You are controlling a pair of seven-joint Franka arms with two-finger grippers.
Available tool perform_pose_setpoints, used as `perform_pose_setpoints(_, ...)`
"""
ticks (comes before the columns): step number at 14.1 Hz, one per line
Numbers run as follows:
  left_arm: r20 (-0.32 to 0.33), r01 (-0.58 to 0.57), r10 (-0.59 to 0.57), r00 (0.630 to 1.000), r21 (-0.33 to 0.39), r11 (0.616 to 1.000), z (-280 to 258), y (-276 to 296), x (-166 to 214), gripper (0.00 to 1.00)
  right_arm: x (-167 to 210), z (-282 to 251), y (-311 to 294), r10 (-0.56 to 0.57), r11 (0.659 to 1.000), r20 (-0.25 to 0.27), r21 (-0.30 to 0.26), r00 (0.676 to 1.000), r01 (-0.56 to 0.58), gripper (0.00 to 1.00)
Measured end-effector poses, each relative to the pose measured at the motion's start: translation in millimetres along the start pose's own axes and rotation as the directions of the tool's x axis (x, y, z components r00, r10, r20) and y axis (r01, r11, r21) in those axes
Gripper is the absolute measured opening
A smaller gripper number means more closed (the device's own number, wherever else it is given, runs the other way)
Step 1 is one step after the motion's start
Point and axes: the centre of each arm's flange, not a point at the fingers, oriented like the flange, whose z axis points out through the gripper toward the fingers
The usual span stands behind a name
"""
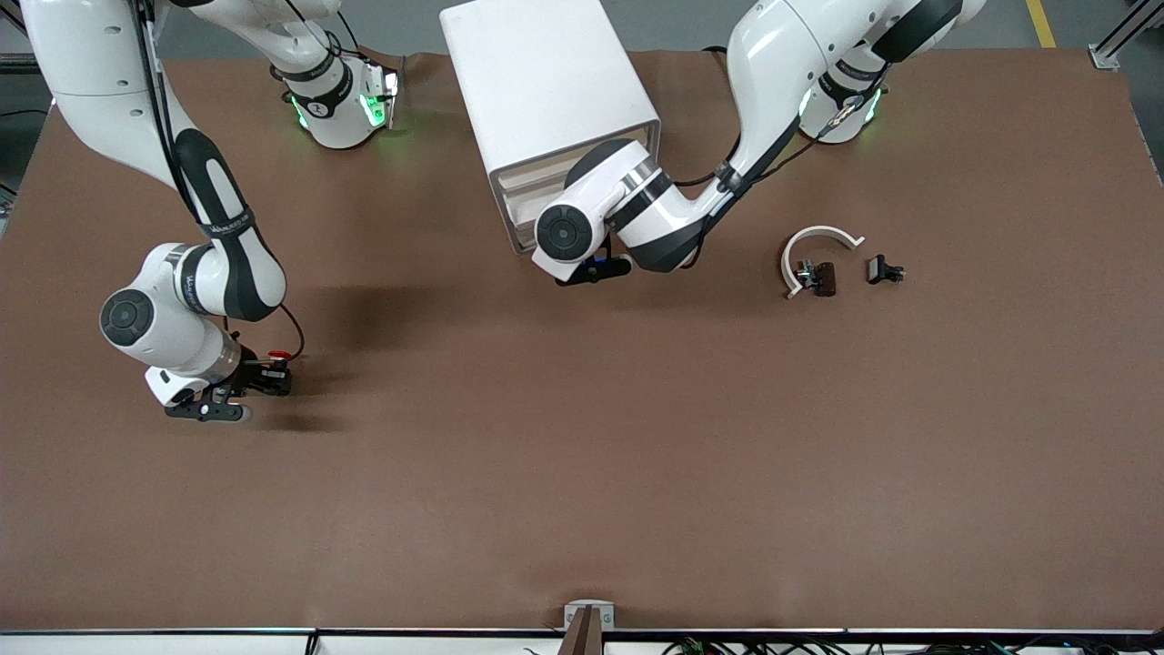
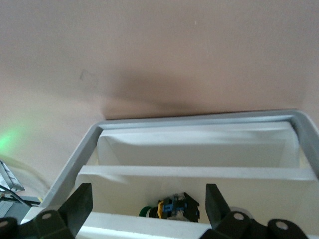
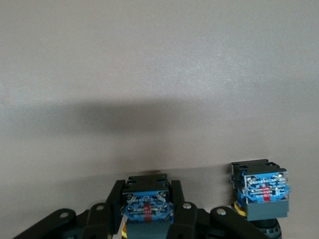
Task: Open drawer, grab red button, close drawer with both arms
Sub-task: 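Set the button down with the right gripper while the left gripper pushes the drawer, then release the button and draw both grippers back from the table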
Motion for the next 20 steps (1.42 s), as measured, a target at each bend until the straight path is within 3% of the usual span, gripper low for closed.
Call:
perform_pose_setpoints(6, 0.012, -0.003, 0.003, 1.000, 0.026, 1.000, 15.2, 9.5, -19.2, 1.00, -1.3, 5.7, -2.1, -0.004, 1.000, 0.008, 0.001, 1.000, 0.004, 0.41)
perform_pose_setpoints(17, 0.020, 0.011, -0.012, 1.000, 0.025, 1.000, 15.8, 7.0, -12.3, 1.00, -1.2, 10.3, 0.7, 0.001, 1.000, 0.014, -0.001, 1.000, -0.001, 0.42)
perform_pose_setpoints(20, 0.018, 0.052, -0.051, 0.999, -0.030, 0.998, -12.1, -8.2, 14.5, 1.00, 4.2, 5.1, 3.3, 0.008, 1.000, 0.002, 0.000, 1.000, -0.008, 0.66)
